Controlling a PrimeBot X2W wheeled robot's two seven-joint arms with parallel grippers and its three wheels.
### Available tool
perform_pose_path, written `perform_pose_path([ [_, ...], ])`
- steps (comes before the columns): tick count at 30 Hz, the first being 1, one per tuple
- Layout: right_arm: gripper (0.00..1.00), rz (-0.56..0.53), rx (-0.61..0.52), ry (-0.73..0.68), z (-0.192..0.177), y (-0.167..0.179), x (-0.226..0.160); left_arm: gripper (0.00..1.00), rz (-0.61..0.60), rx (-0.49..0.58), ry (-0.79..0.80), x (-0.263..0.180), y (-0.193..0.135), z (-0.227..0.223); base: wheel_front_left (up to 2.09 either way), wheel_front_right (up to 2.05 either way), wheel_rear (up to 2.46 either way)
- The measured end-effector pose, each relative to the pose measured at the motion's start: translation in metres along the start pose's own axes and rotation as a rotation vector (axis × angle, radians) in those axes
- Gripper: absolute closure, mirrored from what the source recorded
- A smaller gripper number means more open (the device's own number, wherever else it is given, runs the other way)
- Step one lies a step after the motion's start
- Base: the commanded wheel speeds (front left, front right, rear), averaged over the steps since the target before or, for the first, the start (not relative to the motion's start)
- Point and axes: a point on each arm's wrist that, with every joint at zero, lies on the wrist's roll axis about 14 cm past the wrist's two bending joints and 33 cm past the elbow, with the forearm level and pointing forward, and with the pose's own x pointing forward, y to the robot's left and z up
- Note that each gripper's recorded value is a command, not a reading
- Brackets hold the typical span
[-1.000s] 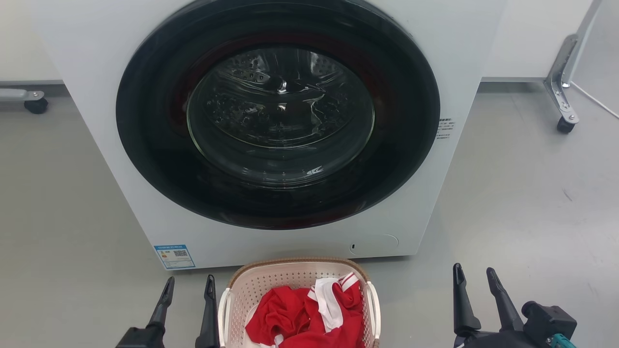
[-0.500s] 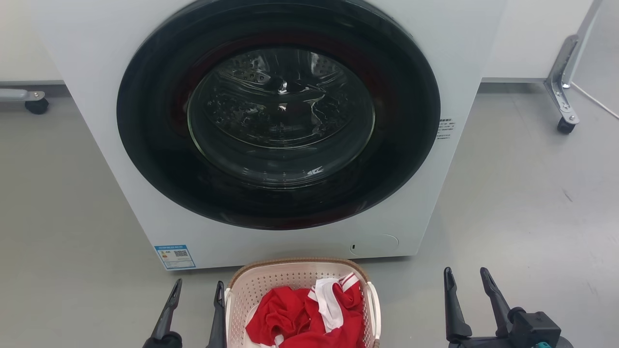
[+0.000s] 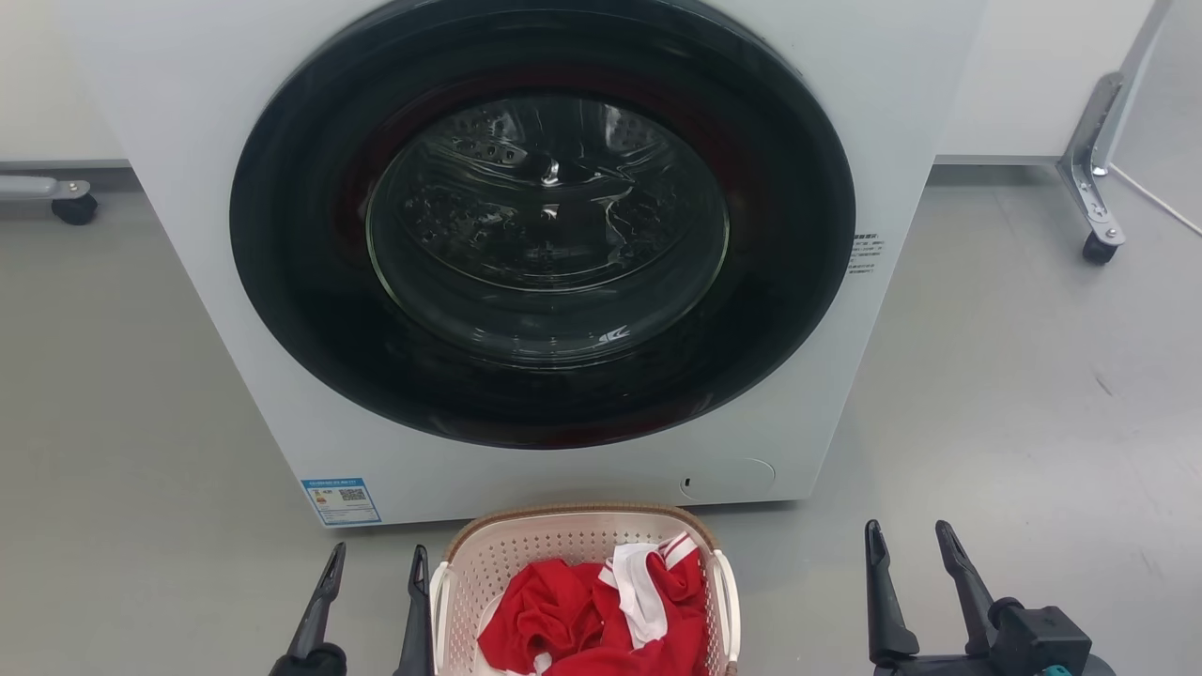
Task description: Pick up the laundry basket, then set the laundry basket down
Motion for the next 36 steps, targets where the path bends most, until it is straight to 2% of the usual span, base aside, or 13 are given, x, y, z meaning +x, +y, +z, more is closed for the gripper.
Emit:
perform_pose_path([
  [36, 0.0, 0.005, 0.004, 0.027, -0.009, -0.001, 0.0, 0.0, 0.01, -0.012, 0.025, 0.0, 0.002, -0.008, 0.0, 0.0, 0.0],
])
